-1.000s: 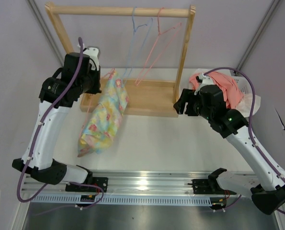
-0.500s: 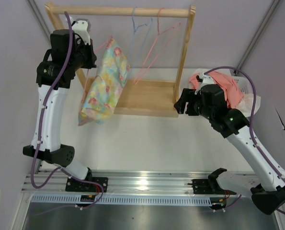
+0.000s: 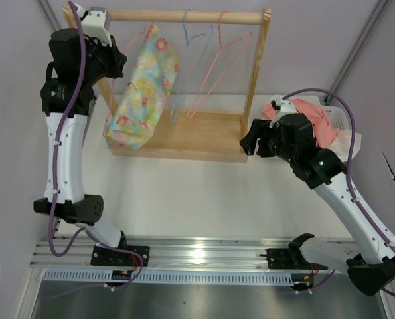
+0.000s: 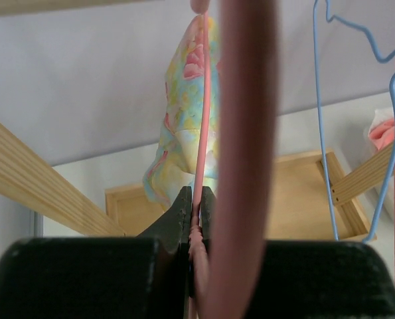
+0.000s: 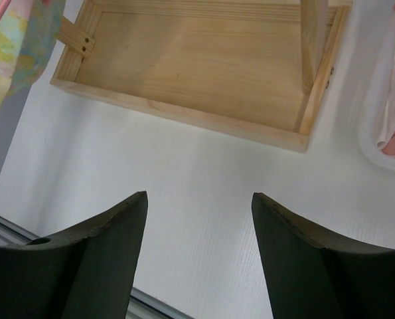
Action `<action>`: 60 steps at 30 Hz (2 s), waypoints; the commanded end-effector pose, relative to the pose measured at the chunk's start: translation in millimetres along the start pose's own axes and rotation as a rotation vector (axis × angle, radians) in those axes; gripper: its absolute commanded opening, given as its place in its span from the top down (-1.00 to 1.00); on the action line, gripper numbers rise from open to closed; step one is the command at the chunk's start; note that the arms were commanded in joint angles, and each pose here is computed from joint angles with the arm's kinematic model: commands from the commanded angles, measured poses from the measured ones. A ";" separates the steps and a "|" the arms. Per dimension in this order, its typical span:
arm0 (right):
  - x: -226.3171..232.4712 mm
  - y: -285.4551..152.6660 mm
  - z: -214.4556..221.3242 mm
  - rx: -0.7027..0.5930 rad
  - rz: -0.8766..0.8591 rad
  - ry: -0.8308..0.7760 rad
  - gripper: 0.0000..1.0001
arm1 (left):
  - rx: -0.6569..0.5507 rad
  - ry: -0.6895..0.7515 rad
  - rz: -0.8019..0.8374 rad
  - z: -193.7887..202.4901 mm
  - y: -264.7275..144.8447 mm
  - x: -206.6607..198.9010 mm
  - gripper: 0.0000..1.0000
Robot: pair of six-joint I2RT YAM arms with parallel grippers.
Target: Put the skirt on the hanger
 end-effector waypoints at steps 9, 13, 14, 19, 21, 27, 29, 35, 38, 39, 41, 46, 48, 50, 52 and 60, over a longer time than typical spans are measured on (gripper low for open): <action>12.6 9.1 -20.0 -0.040 -0.073 -0.037 -0.41 | -0.240 0.038 0.006 -67.0 5.2 10.0 1.00; 11.0 12.8 -18.7 -0.032 -0.069 -0.041 -0.41 | -0.268 0.038 -0.014 -72.6 17.7 17.2 1.00; 10.1 12.9 -19.0 -0.033 -0.066 -0.045 -0.41 | -0.271 0.040 -0.016 -72.2 21.6 18.3 1.00; 8.2 16.1 -19.5 -0.027 -0.061 -0.042 -0.40 | -0.295 0.009 -0.031 -73.2 41.2 24.3 1.00; 7.7 18.1 -18.4 -0.021 -0.060 -0.043 -0.40 | -0.303 0.004 -0.049 -73.5 46.3 28.4 1.00; 6.4 18.0 -16.7 -0.017 -0.055 -0.043 -0.40 | -0.292 0.001 -0.108 -66.0 61.1 41.3 1.00; 6.0 18.0 -15.9 -0.015 -0.054 -0.043 -0.40 | -0.281 0.005 -0.120 -62.1 65.0 44.2 1.00; 4.1 18.7 -11.2 -0.007 -0.049 -0.035 -0.40 | -0.242 0.004 -0.162 -48.0 71.4 53.7 1.00; 3.7 18.8 -8.7 -0.001 -0.050 -0.030 -0.40 | -0.223 0.001 -0.174 -40.6 72.2 59.5 1.00; 3.4 18.3 -8.1 -0.001 -0.050 -0.032 -0.40 | -0.225 0.000 -0.182 -40.0 71.5 64.9 1.00; 2.9 17.0 -7.8 -0.002 -0.049 -0.033 -0.40 | -0.216 0.000 -0.174 -35.5 72.6 67.0 1.00; 3.0 15.9 -8.2 -0.003 -0.047 -0.037 -0.40 | -0.170 -0.007 -0.172 -20.6 76.3 71.5 1.00; 2.3 16.9 -7.3 0.000 -0.046 -0.036 -0.40 | -0.167 -0.008 -0.175 -18.8 75.4 71.7 1.00; 2.8 17.2 -6.2 0.001 -0.049 -0.034 -0.40 | -0.164 -0.009 -0.185 -16.9 72.7 72.5 1.00; 2.0 18.1 -4.3 0.006 -0.049 -0.032 -0.40 | -0.164 -0.012 -0.197 -16.0 71.0 74.6 0.93; 0.9 18.7 -0.7 0.014 -0.047 -0.028 -0.40 | -0.167 -0.023 -0.220 -13.9 55.4 75.3 0.31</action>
Point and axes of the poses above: each gripper's point midway between its finger pads, its own y axis out along the fingers, its own x axis along the line the jaws close on, z = x × y, the point moved 1 cm from there along -y, back along the fingers
